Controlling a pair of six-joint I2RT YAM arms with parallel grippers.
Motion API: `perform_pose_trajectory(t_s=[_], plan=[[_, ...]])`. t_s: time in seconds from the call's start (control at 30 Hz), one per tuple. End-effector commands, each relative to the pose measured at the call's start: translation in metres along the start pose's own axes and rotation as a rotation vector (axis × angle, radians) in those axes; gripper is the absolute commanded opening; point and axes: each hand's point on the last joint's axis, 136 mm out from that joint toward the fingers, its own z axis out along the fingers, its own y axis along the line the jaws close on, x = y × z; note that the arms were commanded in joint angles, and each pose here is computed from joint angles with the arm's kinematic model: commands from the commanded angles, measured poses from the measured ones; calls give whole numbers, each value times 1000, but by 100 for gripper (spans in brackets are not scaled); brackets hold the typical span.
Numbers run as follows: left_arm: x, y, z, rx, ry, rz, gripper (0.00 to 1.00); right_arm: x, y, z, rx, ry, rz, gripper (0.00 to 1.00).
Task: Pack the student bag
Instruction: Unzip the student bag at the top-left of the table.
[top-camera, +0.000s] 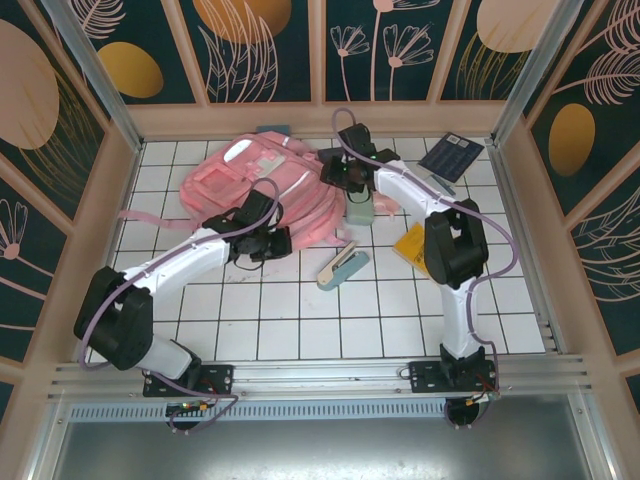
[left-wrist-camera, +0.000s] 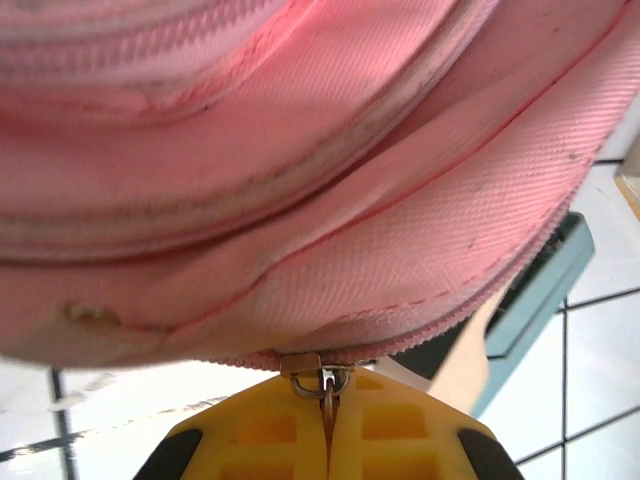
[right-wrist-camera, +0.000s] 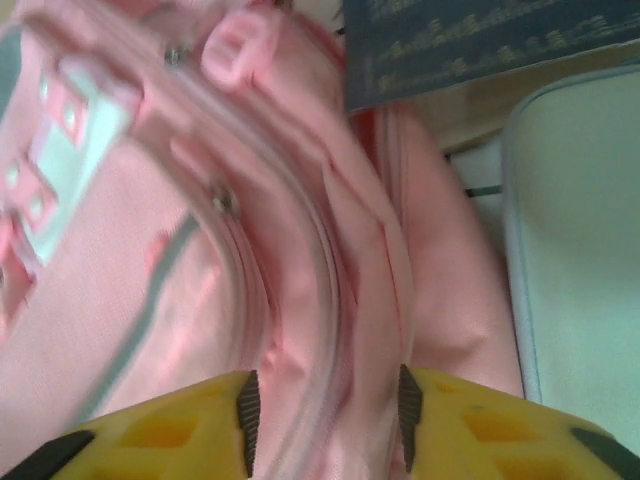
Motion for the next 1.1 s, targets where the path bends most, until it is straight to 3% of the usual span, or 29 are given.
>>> perform_pose_trajectory(t_s=[0.0, 0.27, 0.73, 0.8, 0.9, 0.93, 1.07], plan=[[0, -22, 4, 92, 26, -4, 0, 16, 11, -29, -13, -5, 33, 50], [12, -15, 16, 80, 82, 48, 0, 106, 31, -44, -89, 137, 218, 55], [25, 1, 19, 33, 110, 94, 0, 163, 56, -15, -90, 284, 320, 54], [25, 1, 19, 29, 109, 95, 0, 167, 55, -13, -84, 283, 310, 41], [22, 6, 18, -4, 101, 94, 0, 163, 49, -11, -68, 265, 300, 6], [22, 9, 18, -27, 98, 96, 0, 160, 45, -12, -55, 251, 295, 0], [20, 40, 14, -192, 96, 113, 0, 133, 38, -21, -39, 166, 253, 0]])
